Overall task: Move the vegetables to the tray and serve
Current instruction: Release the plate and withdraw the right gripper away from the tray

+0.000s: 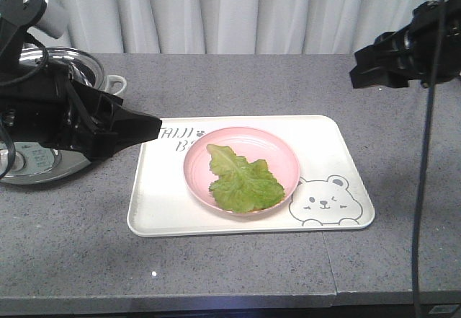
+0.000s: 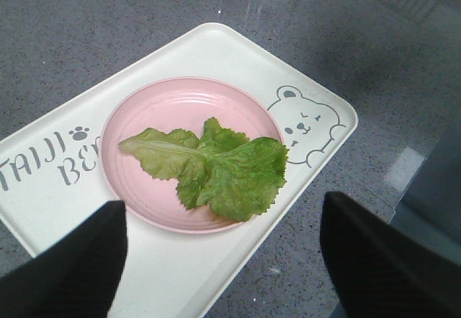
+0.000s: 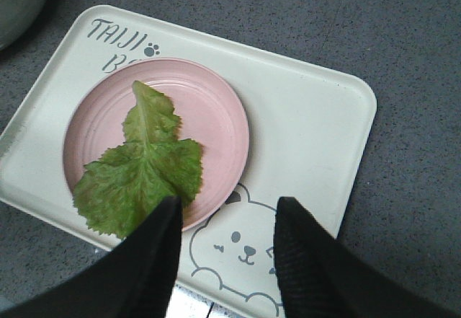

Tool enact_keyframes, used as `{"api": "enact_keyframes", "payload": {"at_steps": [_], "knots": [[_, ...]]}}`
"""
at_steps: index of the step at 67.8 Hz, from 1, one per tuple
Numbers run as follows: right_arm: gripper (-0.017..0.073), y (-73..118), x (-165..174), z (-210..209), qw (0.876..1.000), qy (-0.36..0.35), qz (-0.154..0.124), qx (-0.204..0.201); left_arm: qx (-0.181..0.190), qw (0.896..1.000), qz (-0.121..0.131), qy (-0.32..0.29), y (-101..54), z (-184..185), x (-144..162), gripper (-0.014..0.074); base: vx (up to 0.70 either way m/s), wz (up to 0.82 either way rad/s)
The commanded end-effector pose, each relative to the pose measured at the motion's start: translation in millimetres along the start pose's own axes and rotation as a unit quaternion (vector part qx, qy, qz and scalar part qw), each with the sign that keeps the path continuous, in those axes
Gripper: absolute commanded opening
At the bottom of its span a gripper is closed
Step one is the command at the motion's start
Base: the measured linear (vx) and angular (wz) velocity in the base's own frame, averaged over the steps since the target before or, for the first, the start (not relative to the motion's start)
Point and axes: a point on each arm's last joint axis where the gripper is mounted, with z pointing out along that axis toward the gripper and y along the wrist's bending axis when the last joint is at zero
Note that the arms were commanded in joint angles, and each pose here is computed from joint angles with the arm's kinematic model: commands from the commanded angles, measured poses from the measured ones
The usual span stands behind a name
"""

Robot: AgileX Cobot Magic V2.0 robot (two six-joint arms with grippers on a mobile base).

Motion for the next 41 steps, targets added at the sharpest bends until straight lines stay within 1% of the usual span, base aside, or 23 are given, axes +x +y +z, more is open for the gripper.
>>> {"api": "enact_keyframes", "payload": {"at_steps": [1, 5, 13, 23, 41], "knots": [[0.0281, 8.0, 1, -29, 0.998, -0.057, -0.012, 0.01, -0.001, 0.999, -0.003, -0.046, -6.4, -12, -13, 0.0534, 0.0, 0.0], [0.0271, 8.8, 13, -28, 0.998, -0.064, -0.007, 0.015, -0.001, 0.999, -0.003, -0.046, -6.4, -12, -13, 0.0534, 0.0, 0.0], [0.0257, 9.3, 50, -21, 0.997, -0.07, 0.008, 0.027, -0.001, 0.999, -0.003, -0.046, -6.4, -12, -13, 0.0534, 0.0, 0.0], [0.0251, 13.1, 87, -22, 0.997, -0.07, 0.012, 0.036, -0.001, 0.999, -0.003, -0.046, -6.4, -12, -13, 0.0534, 0.0, 0.0], [0.0251, 20.7, 127, -26, 0.998, -0.055, 0.017, 0.031, -0.001, 0.999, -0.003, -0.046, -6.4, -12, -13, 0.0534, 0.0, 0.0]]}}
